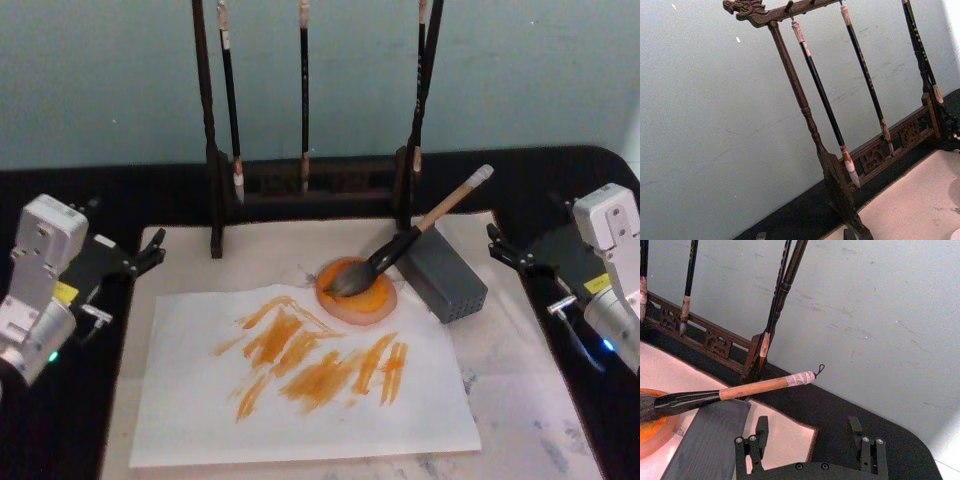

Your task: Pick up the brush from the inkstone, write on the paper, then place the brush back to its original position.

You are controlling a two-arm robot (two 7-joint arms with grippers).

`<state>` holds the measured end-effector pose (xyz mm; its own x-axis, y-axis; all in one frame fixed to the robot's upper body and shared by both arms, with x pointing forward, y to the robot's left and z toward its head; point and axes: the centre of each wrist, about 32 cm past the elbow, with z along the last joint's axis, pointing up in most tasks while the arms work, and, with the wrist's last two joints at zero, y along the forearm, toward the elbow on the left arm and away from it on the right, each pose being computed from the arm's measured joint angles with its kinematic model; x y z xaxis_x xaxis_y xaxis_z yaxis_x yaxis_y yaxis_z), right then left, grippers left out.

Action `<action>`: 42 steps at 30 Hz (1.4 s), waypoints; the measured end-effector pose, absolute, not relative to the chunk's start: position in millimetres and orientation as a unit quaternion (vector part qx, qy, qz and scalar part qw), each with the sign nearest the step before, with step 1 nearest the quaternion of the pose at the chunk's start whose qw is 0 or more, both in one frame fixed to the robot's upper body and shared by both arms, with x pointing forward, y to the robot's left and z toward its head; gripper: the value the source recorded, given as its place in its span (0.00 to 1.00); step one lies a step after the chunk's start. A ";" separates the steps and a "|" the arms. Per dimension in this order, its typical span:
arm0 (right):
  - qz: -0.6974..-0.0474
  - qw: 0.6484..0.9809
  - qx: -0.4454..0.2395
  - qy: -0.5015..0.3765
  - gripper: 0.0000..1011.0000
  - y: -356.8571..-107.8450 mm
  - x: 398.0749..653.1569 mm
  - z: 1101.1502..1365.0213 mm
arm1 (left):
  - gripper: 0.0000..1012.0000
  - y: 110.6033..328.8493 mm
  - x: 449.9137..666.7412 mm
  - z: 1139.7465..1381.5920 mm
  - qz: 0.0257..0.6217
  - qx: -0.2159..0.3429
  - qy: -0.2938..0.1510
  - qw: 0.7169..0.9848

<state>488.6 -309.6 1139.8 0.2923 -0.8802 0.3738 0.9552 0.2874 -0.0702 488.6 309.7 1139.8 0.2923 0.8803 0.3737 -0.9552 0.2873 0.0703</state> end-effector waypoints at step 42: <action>-0.555 0.813 0.034 0.174 0.99 -308.3 509.5 1145.3 | 0.99 309.7 488.6 1139.8 0.580 0.142 -0.132 0.791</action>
